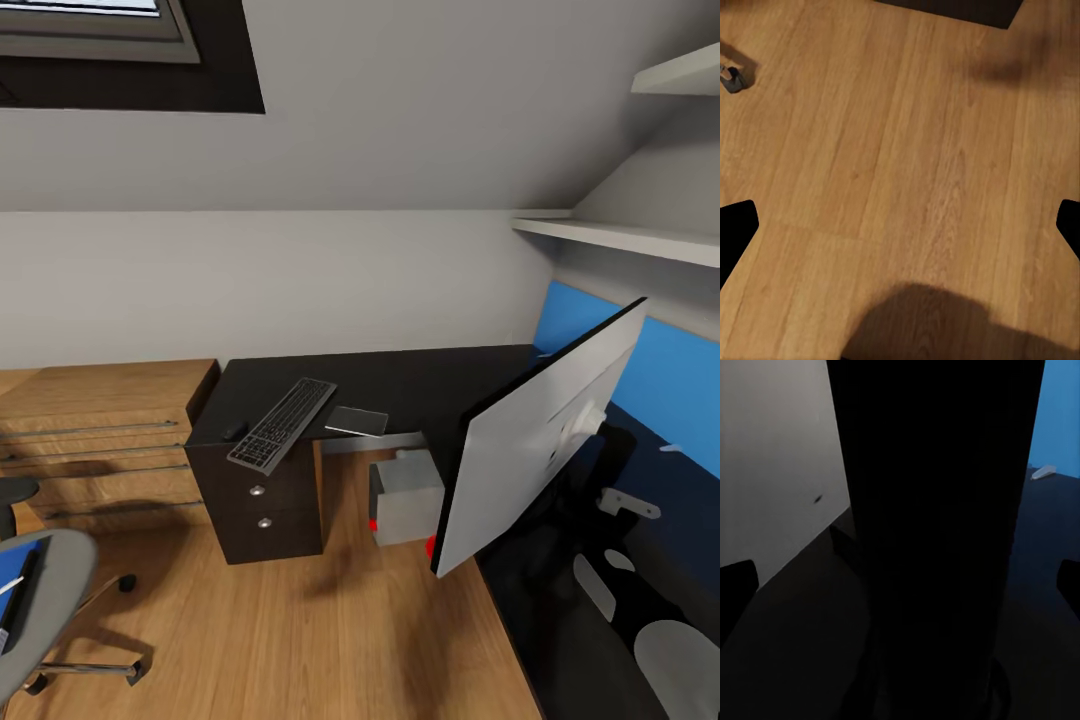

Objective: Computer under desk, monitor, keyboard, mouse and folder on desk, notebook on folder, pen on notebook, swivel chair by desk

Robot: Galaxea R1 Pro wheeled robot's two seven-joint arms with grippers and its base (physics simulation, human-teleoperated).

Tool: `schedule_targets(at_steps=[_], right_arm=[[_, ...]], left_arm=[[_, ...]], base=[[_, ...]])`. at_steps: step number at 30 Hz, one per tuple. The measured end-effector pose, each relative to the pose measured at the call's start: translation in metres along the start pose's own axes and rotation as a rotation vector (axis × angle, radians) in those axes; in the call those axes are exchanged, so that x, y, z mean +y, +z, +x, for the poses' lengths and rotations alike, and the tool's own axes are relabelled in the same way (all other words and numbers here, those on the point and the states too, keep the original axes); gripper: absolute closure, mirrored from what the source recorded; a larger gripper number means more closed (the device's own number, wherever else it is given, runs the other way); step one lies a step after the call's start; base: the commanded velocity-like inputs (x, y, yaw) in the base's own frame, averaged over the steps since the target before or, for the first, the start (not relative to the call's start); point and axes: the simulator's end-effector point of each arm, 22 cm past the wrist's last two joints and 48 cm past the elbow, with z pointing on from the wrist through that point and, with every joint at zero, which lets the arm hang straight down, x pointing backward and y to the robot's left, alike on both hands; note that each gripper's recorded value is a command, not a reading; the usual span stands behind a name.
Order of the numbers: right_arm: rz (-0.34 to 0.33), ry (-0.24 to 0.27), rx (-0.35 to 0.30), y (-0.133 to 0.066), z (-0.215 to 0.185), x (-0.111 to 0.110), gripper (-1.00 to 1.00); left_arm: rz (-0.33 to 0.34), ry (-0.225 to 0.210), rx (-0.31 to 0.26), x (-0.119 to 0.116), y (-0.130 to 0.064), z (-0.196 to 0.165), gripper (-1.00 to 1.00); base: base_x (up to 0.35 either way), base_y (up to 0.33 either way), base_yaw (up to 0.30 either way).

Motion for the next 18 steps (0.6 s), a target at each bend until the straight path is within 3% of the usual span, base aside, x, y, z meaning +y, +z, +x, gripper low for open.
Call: schedule_targets(at_steps=[18], right_arm=[[0.001, 0.0, -0.002, 0.0003, -0.0006, -0.0009, -1.0]], left_arm=[[0.001, 0.0, 0.0, -0.0004, -0.0001, 0.0003, -1.0]], base=[[0.002, 0.0, 0.0]])
